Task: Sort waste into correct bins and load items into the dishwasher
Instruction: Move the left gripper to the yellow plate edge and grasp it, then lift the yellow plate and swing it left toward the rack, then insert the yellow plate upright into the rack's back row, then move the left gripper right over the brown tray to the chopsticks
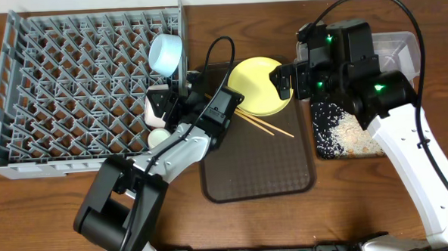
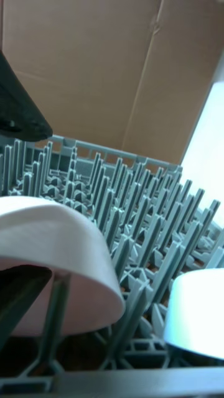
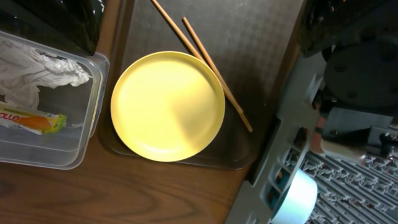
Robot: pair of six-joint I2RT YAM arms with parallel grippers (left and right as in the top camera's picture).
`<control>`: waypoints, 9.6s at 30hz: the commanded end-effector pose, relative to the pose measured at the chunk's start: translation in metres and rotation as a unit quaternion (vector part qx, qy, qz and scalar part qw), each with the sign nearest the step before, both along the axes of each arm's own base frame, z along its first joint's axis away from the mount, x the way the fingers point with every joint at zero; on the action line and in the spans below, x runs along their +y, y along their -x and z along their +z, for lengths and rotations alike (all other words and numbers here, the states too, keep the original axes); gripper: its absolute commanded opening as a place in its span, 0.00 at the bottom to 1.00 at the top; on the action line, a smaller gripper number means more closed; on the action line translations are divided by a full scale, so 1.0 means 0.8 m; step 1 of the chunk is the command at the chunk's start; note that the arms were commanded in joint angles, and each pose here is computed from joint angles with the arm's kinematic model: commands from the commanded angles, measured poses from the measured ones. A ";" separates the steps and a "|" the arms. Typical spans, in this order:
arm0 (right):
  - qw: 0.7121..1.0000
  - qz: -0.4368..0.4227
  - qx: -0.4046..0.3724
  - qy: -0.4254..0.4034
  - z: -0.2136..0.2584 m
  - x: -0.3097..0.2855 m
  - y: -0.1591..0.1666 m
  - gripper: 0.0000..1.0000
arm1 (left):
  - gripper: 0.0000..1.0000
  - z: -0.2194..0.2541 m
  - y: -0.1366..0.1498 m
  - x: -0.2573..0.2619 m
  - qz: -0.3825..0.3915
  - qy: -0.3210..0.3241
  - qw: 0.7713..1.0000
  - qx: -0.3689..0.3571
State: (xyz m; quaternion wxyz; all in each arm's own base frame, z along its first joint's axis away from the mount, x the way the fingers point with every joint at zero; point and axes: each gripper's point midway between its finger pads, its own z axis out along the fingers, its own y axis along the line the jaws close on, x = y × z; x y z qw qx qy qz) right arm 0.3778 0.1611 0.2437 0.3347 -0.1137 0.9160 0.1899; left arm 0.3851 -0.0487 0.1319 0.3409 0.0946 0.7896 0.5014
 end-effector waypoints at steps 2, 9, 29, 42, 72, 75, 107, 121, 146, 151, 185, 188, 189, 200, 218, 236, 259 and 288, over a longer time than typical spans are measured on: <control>1.000 -0.002 0.000 -0.004 0.003 0.003 -0.002 0.99 | 0.69 0.011 -0.013 -0.023 -0.034 0.087 0.996 -0.015; 1.000 -0.002 0.000 -0.004 0.003 0.003 -0.002 0.99 | 0.70 0.014 -0.006 -0.084 -0.122 0.297 0.947 0.010; 1.000 -0.002 0.000 -0.004 0.003 0.003 -0.002 0.99 | 0.55 0.084 -0.018 -0.161 -0.123 0.644 0.750 0.089; 1.000 -0.002 0.000 -0.004 0.003 0.003 -0.002 0.99 | 0.74 -0.039 -0.050 -0.190 -0.041 0.651 0.745 0.137; 1.000 -0.002 0.000 -0.004 0.003 0.003 -0.002 0.99 | 0.76 -0.130 -0.083 -0.207 0.030 0.684 0.720 0.111; 1.000 -0.002 0.000 -0.004 0.003 0.003 -0.002 0.99 | 0.75 -0.132 -0.080 -0.216 0.024 0.683 0.720 0.116; 1.000 -0.002 0.000 -0.004 0.003 0.003 -0.002 0.99 | 0.08 -0.182 -0.072 -0.241 0.091 0.712 0.688 0.108; 1.000 -0.002 0.000 -0.004 0.003 0.003 -0.002 0.99 | 0.07 -0.129 -0.096 -0.223 -0.003 0.690 0.717 0.101; 1.000 -0.002 0.000 -0.004 0.003 0.003 -0.002 0.99 | 0.07 0.082 -0.084 -0.145 -0.181 0.499 0.847 0.015; 1.000 -0.002 0.000 -0.004 0.003 0.003 -0.002 0.99 | 0.07 0.119 -0.081 -0.099 -0.157 0.423 0.892 -0.033; 1.000 -0.002 0.000 -0.004 0.003 0.003 -0.002 0.99 | 0.07 0.232 -0.107 0.115 -0.042 0.166 0.972 -0.161; 1.000 -0.002 0.000 -0.004 0.003 0.003 -0.002 0.99 | 0.07 0.231 -0.105 0.139 -0.027 0.158 0.974 -0.158; 1.000 -0.002 0.000 -0.004 0.003 0.003 -0.002 0.99 | 0.07 0.229 -0.107 0.142 -0.033 0.153 0.977 -0.148; 1.000 -0.002 0.000 -0.004 0.003 0.003 -0.002 0.99 | 0.07 0.196 -0.142 0.159 -0.073 0.071 0.993 -0.064; 1.000 -0.002 0.000 -0.004 0.003 0.003 -0.002 0.99 | 0.07 0.131 -0.175 0.173 -0.078 0.061 0.995 -0.018; 1.000 -0.002 0.000 -0.004 0.003 0.003 -0.002 0.99 | 0.36 0.074 -0.191 0.167 -0.042 0.170 0.982 -0.072; 1.000 -0.002 0.000 -0.004 0.003 0.003 -0.002 0.99 | 0.90 0.268 -0.081 0.008 -0.158 0.493 0.834 -0.191; 1.000 -0.002 0.000 -0.004 0.003 0.003 -0.002 0.99 | 0.93 0.020 0.032 -0.288 -0.100 0.693 0.634 0.327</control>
